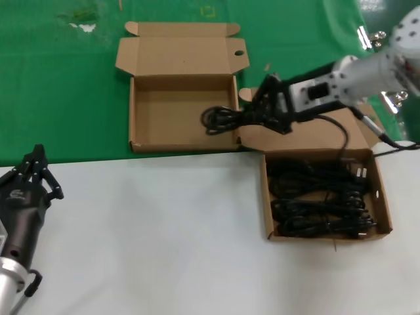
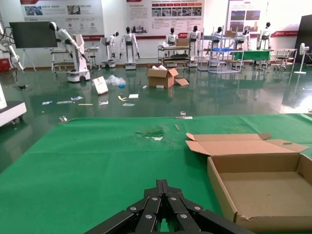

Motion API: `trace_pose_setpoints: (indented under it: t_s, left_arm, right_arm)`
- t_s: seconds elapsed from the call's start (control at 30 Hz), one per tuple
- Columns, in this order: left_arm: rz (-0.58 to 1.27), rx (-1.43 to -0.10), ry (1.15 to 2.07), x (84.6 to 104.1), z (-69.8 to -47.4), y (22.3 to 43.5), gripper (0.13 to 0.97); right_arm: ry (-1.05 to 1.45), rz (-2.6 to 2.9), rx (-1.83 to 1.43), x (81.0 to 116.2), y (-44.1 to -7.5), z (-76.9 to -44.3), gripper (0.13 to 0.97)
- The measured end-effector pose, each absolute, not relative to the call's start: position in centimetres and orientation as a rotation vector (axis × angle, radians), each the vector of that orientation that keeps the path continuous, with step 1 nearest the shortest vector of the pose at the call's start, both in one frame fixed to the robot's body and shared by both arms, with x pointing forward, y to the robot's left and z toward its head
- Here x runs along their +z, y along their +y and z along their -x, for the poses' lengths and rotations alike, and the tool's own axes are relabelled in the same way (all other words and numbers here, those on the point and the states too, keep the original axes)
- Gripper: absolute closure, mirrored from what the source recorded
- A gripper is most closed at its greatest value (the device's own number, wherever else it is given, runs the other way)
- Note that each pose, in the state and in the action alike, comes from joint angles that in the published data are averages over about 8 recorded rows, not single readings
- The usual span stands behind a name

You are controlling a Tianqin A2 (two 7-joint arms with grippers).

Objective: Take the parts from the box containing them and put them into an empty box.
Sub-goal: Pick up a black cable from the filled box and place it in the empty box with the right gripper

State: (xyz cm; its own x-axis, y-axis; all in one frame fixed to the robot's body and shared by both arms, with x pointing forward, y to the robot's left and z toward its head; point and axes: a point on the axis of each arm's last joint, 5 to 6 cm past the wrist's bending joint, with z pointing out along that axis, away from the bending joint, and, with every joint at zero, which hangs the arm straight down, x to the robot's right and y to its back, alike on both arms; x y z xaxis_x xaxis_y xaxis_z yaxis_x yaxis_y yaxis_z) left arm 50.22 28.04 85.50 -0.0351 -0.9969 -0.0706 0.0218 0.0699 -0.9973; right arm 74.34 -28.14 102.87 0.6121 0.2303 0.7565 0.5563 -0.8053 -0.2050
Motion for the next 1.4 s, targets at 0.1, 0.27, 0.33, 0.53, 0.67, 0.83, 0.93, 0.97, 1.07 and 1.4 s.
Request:
trace_pose_setpoints:
  t_s: [0.1,0.27,0.33,0.53,0.67,0.83,0.93,0.97,1.07,1.4]
  left_arm:
    - [1.125,-1.193,1.253,85.5,-50.2,28.0,0.957]
    - [1.125,-1.193,1.253,85.5,-50.2,28.0,0.957]
    - [1.125,-1.193,1.253,85.5,-50.2,28.0,0.957]
    - [1.125,-1.193,1.253,85.5,-50.2,28.0,0.957]
    - [1.125,-1.193,1.253,85.5,-50.2,28.0,0.957]
    - [1.125,-1.193,1.253,85.5,-50.2,28.0,0.957]
    - [1.125,-1.193,1.253,85.5,-50.2,28.0,0.957]
    - [1.125,-1.193,1.253,85.5,-50.2,28.0,0.957]
    - [1.125,-1.193,1.253,85.5,-50.2,28.0,0.957]
    - [1.125,-1.193,1.253,85.5,-50.2,28.0,0.957]
  right_arm:
    - [-0.641,2.408,-1.081,102.9,-26.7,-75.4,0.949]
    - [-0.663,2.395,-1.134,102.9,-24.4,-76.4,0.949]
    - [-0.669,2.391,-1.153,102.8,-23.5,-76.6,0.949]
    - [-0.677,2.379,-1.202,102.4,-21.3,-77.0,0.949]
    - [-0.677,2.371,-1.231,101.9,-20.2,-77.0,0.949]
    - [-0.675,2.363,-1.263,101.1,-19.0,-77.1,0.949]
    - [-0.674,2.36,-1.279,100.5,-18.4,-77.0,0.949]
    - [-0.673,2.36,-1.284,100.3,-18.2,-77.0,0.949]
    - [-0.67,2.359,-1.295,99.7,-17.8,-76.9,0.949]
    - [-0.657,2.368,-1.334,98.1,-16.8,-76.7,0.949]
